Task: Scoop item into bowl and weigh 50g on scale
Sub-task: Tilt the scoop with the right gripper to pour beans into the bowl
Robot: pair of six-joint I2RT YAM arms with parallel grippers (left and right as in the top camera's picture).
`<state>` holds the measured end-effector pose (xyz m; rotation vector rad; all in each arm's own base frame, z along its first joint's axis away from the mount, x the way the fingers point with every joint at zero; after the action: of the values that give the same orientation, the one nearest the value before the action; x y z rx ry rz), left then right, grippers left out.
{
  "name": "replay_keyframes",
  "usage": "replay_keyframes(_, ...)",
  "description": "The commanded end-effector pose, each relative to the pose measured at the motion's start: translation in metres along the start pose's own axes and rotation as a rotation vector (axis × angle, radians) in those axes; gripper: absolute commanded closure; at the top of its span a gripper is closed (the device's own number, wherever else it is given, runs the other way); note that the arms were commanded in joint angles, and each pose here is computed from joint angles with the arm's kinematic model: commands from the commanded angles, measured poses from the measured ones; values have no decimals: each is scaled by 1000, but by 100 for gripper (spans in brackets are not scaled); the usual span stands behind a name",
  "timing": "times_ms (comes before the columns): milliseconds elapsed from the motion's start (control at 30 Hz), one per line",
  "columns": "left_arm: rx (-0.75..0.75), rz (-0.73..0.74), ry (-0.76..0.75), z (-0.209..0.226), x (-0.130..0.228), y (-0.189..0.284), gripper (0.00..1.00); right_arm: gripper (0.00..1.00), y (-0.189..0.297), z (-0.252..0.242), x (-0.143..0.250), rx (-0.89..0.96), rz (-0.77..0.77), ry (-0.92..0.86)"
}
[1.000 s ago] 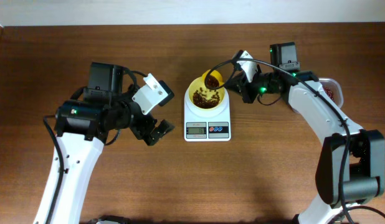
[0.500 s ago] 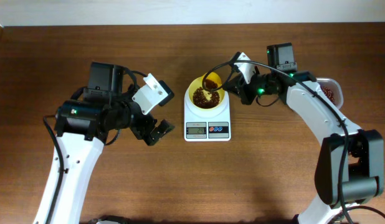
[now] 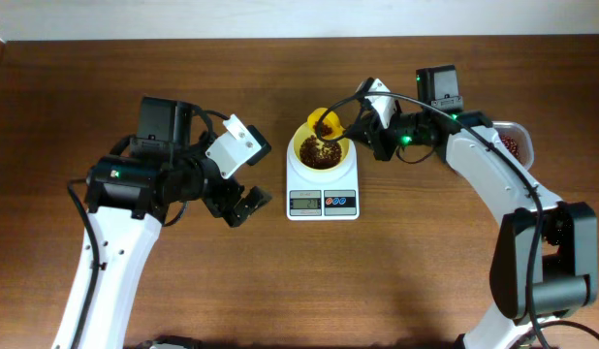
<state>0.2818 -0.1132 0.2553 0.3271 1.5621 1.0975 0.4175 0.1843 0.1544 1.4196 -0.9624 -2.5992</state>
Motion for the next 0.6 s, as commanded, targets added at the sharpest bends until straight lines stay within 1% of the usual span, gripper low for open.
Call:
replay_keyframes(0, 4, 7, -8, 1, 2, -2, 1, 96, 2, -3, 0, -10, -11, 115)
replay_keyframes(33, 4, 6, -8, 1, 2, -2, 1, 96, 2, -3, 0, -10, -12, 143)
replay_keyframes(200, 4, 7, -8, 1, 2, -2, 1, 96, 5, 0, -3, -12, -18, 151)
replay_keyframes(267, 4, 7, -9, 1, 2, -2, 1, 96, 11, 5, -11, -4, -34, 172)
replay_keyframes(567, 4, 6, -8, 1, 2, -2, 1, 96, 18, 2, -13, 10, -43, 193)
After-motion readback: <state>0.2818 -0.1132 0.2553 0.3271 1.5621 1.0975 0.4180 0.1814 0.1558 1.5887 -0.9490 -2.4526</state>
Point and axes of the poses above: each gripper's point midway between its finger pads, its own y axis back along the fingers, its own z axis along the line the jaws close on, x = y × z, the point moved 2 cm from there along y, back along the fingers, and after that the axes turned 12 degrees about -y, right-handed, at the moved point
